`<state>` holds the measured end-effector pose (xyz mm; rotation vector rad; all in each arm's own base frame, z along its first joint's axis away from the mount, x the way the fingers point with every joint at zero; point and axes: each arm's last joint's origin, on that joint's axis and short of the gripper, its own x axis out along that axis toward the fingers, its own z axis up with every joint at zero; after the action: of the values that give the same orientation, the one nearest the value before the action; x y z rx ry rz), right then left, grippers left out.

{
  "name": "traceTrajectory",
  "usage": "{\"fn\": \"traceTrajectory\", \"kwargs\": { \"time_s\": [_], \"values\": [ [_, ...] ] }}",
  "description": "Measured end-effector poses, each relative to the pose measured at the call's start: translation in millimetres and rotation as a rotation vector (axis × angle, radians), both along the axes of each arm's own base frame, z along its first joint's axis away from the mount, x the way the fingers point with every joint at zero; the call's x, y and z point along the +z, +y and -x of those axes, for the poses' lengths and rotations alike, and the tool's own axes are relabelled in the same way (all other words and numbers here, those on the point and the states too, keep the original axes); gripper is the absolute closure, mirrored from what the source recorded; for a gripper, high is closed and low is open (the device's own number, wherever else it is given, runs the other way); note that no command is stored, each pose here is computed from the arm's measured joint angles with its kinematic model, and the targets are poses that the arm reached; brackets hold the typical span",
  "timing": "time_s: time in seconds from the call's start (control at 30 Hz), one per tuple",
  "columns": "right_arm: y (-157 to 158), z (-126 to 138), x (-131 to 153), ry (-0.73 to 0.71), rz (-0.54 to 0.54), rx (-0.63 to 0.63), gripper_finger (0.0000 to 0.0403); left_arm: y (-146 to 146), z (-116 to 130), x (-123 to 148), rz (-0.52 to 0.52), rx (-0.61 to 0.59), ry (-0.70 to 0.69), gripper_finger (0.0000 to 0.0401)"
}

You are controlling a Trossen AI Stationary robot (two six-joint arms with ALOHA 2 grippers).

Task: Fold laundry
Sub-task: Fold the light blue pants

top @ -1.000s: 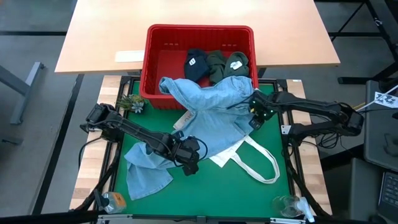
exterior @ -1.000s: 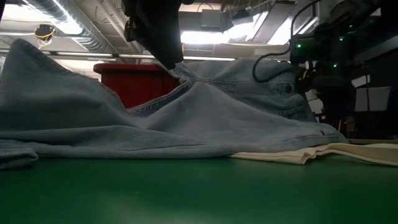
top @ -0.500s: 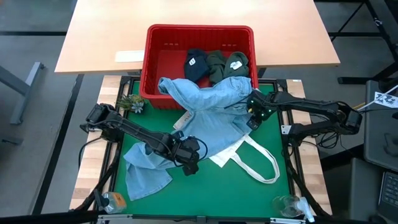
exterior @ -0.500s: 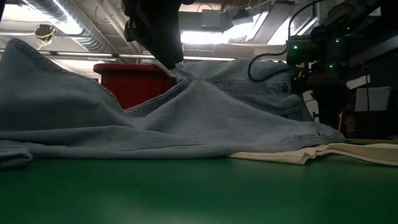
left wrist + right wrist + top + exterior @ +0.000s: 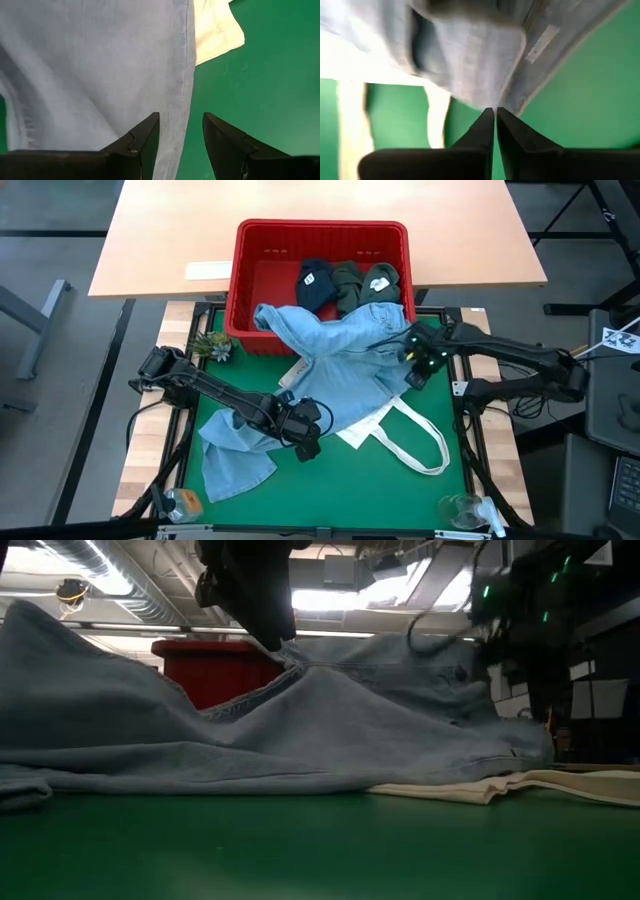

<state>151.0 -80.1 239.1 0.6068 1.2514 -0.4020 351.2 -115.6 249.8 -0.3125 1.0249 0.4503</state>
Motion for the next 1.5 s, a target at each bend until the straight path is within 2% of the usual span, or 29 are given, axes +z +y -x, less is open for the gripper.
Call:
{"fn": "traceTrajectory", "kwargs": {
  "time_s": [0.27,0.4,0.53,0.67,0.83,0.93,1.13,1.23,1.33,1.5],
  "values": [
    [21,34,87,-0.368,0.131,-0.038,0.0399,12,5,10,-0.086,0.043,-0.02,0.0257],
    [30,51,108,-0.469,0.203,-0.048,0.0396,23,8,24,-0.105,0.059,-0.055,0.0257],
    [31,57,114,-0.504,0.256,-0.118,0.0394,34,7,30,-0.124,0.066,-0.076,0.0257],
    [29,58,115,-0.475,0.331,-0.17,0.0392,41,5,29,-0.133,0.061,-0.065,0.0257],
    [24,50,111,-0.438,0.323,-0.163,0.0374,44,4,29,-0.135,0.055,-0.06,0.0257],
    [19,42,107,-0.398,0.318,-0.167,0.0344,44,4,29,-0.132,0.054,-0.06,0.0257],
    [8,26,97,-0.296,0.322,-0.176,0.0256,43,4,29,-0.117,0.046,-0.056,0.0257],
    [2,18,91,-0.229,0.358,-0.149,0.0223,43,4,29,-0.117,0.046,-0.056,0.0257],
    [-3,11,87,-0.177,0.385,-0.114,0.0205,43,4,29,-0.117,0.045,-0.056,0.0257],
    [-11,-5,74,-0.109,0.343,-0.07,0.0199,43,4,29,-0.117,0.045,-0.056,0.0257]
  ]
}}
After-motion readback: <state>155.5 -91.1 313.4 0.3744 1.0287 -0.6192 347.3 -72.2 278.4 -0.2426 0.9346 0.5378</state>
